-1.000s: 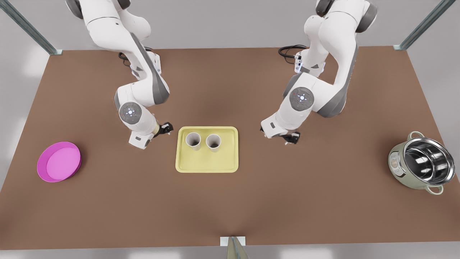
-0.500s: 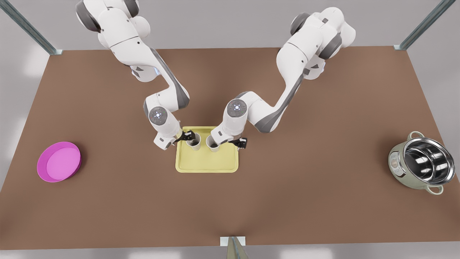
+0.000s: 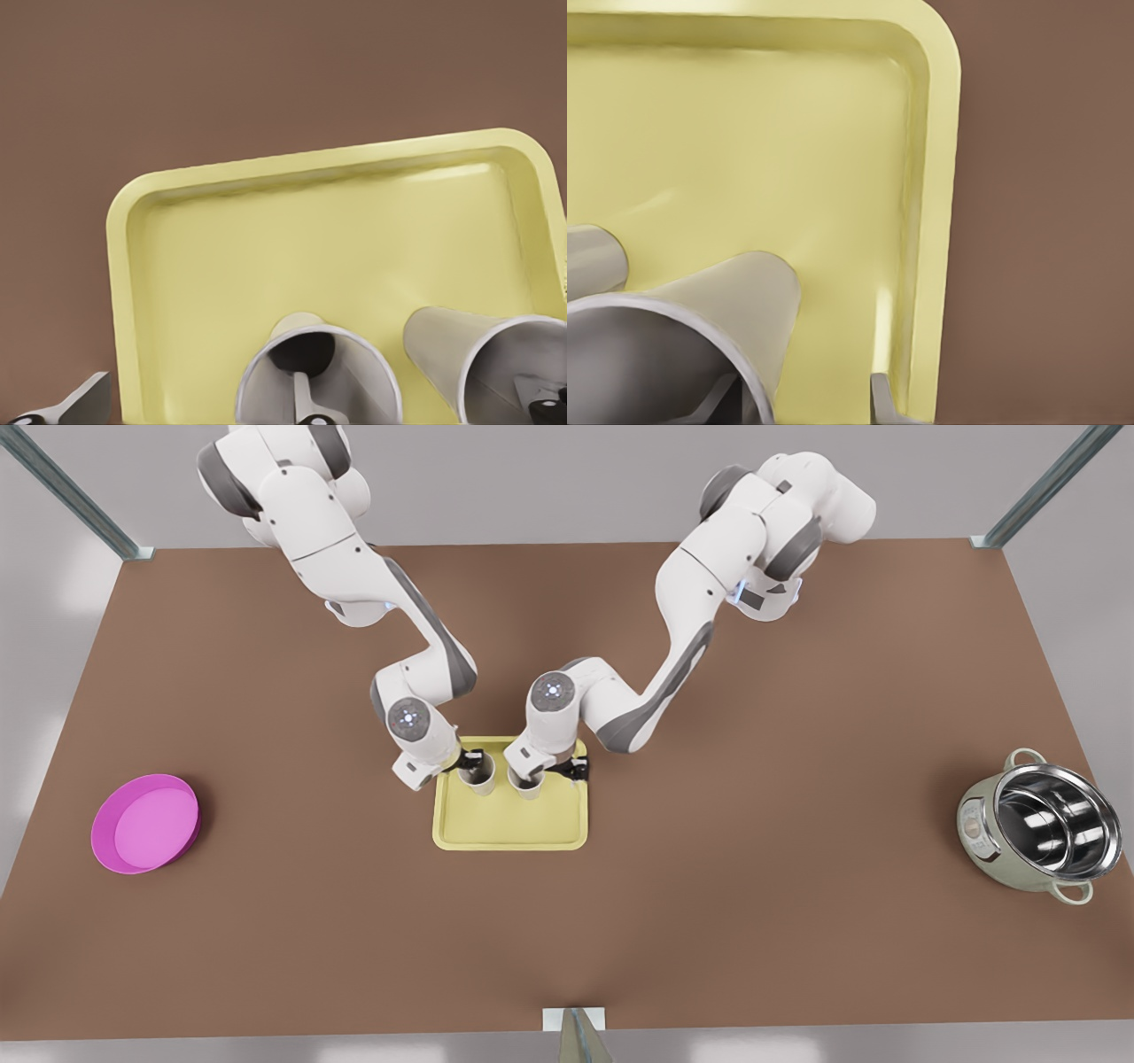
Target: Use the left arm to pick up the white IKEA cup from the tray and place it on the middle-left position; use the right arm to pick up the white IKEA cup from the tray and place it on the middle-right position
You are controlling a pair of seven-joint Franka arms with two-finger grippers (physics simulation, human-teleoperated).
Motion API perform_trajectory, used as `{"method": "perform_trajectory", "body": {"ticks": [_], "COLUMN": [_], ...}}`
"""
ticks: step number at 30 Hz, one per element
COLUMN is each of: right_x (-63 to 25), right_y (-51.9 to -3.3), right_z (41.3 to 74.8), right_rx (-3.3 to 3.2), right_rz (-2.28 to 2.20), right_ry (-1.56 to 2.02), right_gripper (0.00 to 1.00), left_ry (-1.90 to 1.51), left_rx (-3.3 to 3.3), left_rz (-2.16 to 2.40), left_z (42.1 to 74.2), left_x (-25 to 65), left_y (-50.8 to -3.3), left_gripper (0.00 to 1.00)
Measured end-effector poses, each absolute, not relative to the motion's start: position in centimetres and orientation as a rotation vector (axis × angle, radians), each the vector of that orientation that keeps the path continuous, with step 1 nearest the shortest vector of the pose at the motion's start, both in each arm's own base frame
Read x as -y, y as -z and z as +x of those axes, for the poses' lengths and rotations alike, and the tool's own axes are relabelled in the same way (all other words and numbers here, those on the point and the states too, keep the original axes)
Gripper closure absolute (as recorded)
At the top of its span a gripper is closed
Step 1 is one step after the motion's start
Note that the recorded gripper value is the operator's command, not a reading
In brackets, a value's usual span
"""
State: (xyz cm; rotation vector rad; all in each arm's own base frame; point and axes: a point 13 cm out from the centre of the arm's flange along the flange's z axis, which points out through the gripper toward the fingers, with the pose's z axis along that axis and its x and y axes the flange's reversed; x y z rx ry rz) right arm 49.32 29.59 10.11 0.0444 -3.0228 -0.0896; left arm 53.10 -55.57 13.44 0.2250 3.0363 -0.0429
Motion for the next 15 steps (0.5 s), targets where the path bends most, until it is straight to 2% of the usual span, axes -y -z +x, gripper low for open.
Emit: {"method": "perform_trajectory", "body": {"ticks": [6,7,9,10,15], "right_x": [-29.5,-29.6,-29.9,-30.2,-30.6], "right_y": [-9.5,-9.6,-9.8,-9.8,-10.0], "right_z": [49.2,49.3,49.4,49.4,49.5], "right_rx": [3.014,3.015,3.019,3.020,3.023], "right_rz": [0.010,0.005,0.002,0.003,-0.010], "right_ry": [0.083,0.084,0.089,0.092,0.101], "right_gripper": [0.57,0.59,0.63,0.67,0.79], "left_ry": [0.038,0.044,0.060,0.069,0.100], "left_rx": [-3.058,-3.058,-3.054,-3.050,-3.037], "left_rz": [0.176,0.166,0.144,0.133,0.082], "left_z": [52.0,52.0,52.1,52.2,52.7], "left_x": [56.2,56.3,56.6,56.7,57.0], "left_y": [-9.8,-9.3,-9.0,-9.0,-9.8], "left_gripper": [0.01,0.07,0.34,0.55,0.84]}}
